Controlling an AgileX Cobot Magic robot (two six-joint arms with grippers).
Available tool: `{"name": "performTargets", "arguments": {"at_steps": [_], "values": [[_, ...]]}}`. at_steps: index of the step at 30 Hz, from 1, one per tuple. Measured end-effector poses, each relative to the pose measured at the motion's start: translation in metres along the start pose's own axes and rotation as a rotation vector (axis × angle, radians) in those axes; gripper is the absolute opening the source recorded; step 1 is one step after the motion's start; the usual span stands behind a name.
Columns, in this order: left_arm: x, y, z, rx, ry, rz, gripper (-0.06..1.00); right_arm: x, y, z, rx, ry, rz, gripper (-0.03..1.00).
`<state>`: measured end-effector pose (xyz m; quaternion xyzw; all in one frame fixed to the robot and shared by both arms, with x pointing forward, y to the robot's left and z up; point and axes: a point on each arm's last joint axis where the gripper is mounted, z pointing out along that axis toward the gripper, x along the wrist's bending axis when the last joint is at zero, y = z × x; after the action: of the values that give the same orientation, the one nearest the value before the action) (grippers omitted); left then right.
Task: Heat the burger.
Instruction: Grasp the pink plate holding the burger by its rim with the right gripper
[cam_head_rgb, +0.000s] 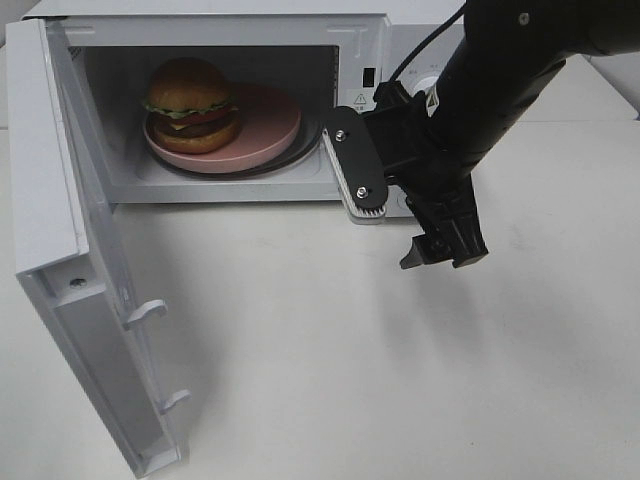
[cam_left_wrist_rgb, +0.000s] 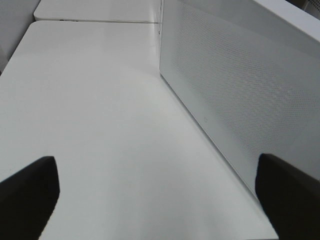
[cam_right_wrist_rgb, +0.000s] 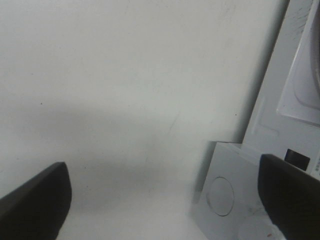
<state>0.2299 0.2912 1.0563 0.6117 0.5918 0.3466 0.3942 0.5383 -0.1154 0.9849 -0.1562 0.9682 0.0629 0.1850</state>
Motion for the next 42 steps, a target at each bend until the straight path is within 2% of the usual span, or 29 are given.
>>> {"name": "performTargets", "arguments": {"at_steps": [6,8,13,22,29,42], "values": [[0.0,0.0,0.0,0.0,0.0,0.0,0.99,-0.006,0.013,-0.005,-0.001,-0.051,-0.048,0.97],[0.0,0.0,0.0,0.0,0.0,0.0,0.99,-0.015,0.023,-0.012,-0.012,-0.116,-0.052,0.96],[0.0,0.0,0.0,0.0,0.0,0.0,0.99,-0.026,0.03,-0.019,-0.029,-0.192,-0.055,0.94],[0.0,0.0,0.0,0.0,0.0,0.0,0.99,-0.035,0.041,0.0,-0.031,-0.178,-0.077,0.92],[0.0,0.0,0.0,0.0,0.0,0.0,0.99,-0.053,0.06,0.018,-0.054,-0.199,-0.076,0.89],[0.0,0.0,0.0,0.0,0.0,0.0,0.99,-0.076,0.072,0.045,-0.063,-0.21,-0.047,0.87]]}}
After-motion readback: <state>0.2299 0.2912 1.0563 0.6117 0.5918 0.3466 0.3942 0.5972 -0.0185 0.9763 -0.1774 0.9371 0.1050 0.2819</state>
